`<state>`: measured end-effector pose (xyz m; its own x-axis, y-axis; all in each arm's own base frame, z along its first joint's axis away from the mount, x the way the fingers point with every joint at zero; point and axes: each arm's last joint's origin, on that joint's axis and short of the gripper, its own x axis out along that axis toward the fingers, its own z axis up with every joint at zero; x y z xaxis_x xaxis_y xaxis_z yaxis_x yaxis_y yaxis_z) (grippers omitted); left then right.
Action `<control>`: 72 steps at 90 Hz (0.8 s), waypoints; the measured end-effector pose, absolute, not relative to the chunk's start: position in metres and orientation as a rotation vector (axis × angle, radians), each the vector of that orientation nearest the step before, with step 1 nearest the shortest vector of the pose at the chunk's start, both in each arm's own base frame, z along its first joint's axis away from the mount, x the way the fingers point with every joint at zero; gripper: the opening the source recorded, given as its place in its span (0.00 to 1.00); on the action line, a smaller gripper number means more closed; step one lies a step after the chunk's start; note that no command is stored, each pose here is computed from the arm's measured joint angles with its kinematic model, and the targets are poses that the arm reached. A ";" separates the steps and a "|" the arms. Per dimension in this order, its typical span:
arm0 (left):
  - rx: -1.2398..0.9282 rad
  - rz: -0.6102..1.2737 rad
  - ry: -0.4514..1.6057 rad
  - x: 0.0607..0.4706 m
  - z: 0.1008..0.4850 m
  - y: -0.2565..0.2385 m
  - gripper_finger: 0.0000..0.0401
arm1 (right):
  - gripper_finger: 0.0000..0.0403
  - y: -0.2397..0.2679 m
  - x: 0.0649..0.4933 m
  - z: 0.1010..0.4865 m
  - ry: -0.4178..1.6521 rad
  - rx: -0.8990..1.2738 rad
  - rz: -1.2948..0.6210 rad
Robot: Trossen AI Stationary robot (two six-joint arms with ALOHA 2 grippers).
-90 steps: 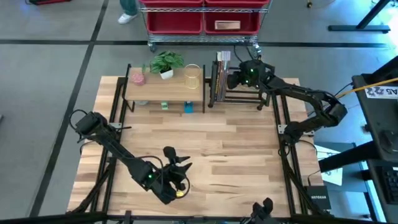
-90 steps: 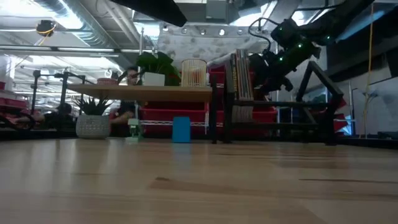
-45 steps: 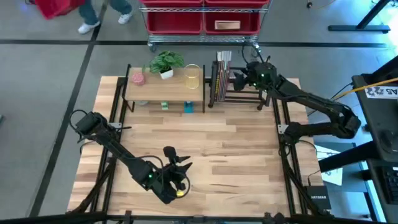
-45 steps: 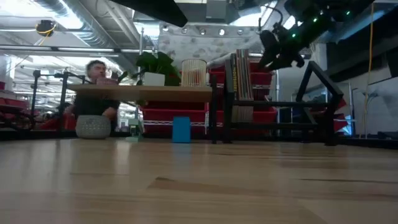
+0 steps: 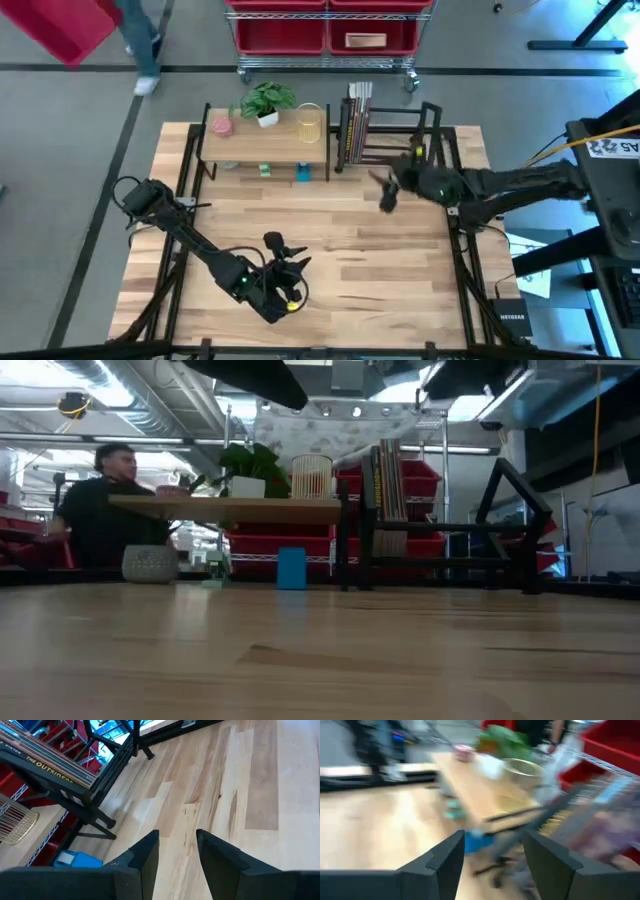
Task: Stock shelves
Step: Remove the gold pen holder from the shelf
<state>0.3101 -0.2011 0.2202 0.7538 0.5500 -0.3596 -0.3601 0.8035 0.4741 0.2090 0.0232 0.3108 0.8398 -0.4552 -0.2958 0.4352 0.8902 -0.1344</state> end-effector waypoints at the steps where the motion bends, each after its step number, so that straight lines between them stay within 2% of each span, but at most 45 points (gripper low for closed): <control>1: 0.394 0.510 0.510 0.310 0.220 -0.201 0.30 | 0.46 0.027 0.209 0.309 0.327 -0.059 -0.462; 38: 0.392 0.516 0.511 0.311 0.220 -0.199 0.30 | 0.46 0.147 0.222 0.183 0.192 0.112 -0.282; 54: 0.301 0.565 0.490 0.317 0.220 -0.190 0.30 | 0.46 0.166 0.236 0.142 0.152 0.128 -0.281; 72: 0.215 0.576 0.502 0.327 0.228 -0.175 0.30 | 0.46 0.172 0.250 0.106 0.110 0.193 -0.393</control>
